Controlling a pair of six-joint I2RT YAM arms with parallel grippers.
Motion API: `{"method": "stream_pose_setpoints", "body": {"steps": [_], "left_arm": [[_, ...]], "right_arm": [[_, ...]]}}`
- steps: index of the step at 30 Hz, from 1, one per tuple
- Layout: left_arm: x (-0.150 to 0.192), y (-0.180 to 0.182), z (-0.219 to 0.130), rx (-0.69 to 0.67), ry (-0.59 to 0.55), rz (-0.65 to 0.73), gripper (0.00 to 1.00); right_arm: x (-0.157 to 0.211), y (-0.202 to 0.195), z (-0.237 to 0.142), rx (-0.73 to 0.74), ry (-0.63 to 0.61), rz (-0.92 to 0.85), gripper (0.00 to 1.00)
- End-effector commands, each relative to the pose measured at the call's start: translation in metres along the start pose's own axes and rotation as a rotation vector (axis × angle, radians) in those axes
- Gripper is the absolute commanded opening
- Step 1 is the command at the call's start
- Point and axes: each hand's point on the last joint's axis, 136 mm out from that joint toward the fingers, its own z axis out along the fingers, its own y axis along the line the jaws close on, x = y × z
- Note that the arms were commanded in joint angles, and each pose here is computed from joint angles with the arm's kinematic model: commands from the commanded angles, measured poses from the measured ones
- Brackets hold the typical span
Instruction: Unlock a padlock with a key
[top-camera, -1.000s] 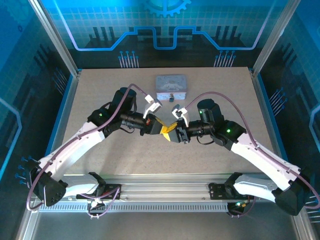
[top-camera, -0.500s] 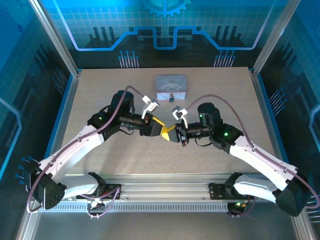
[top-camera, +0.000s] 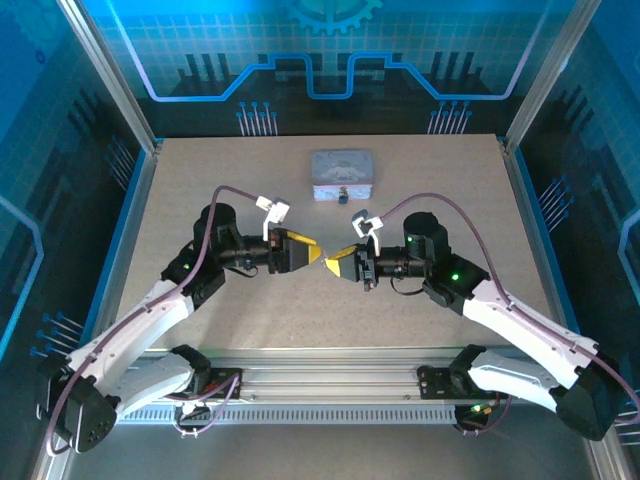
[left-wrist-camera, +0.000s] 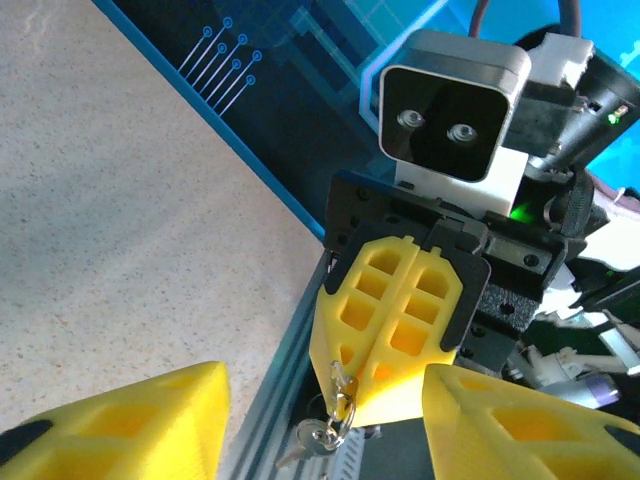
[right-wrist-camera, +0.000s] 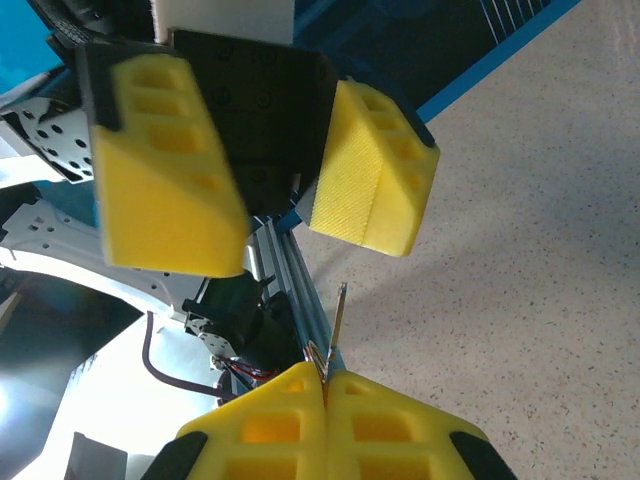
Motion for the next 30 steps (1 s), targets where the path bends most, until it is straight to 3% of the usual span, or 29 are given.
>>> {"method": "stream_pose_setpoints", "body": {"steps": [1, 10, 17, 23, 30], "left_arm": [[-0.011, -0.012, 0.002, 0.080, -0.046, -0.003, 0.44], [-0.006, -0.014, 0.014, 0.111, -0.013, -0.009, 0.28], [-0.002, -0.012, 0.019, 0.111, 0.006, -0.019, 0.24], [0.000, -0.012, 0.020, 0.109, 0.023, -0.021, 0.00], [0.003, -0.016, 0.019, 0.109, 0.049, 0.003, 0.00]], "right_arm": [[-0.007, 0.005, -0.001, -0.008, -0.034, -0.012, 0.00], [-0.007, 0.005, -0.001, -0.012, -0.032, -0.006, 0.00], [-0.007, 0.004, 0.000, -0.007, -0.032, -0.008, 0.00], [-0.006, 0.003, 0.000, -0.003, -0.030, -0.008, 0.00], [-0.006, 0.000, 0.000, 0.018, -0.026, -0.007, 0.00]]}}
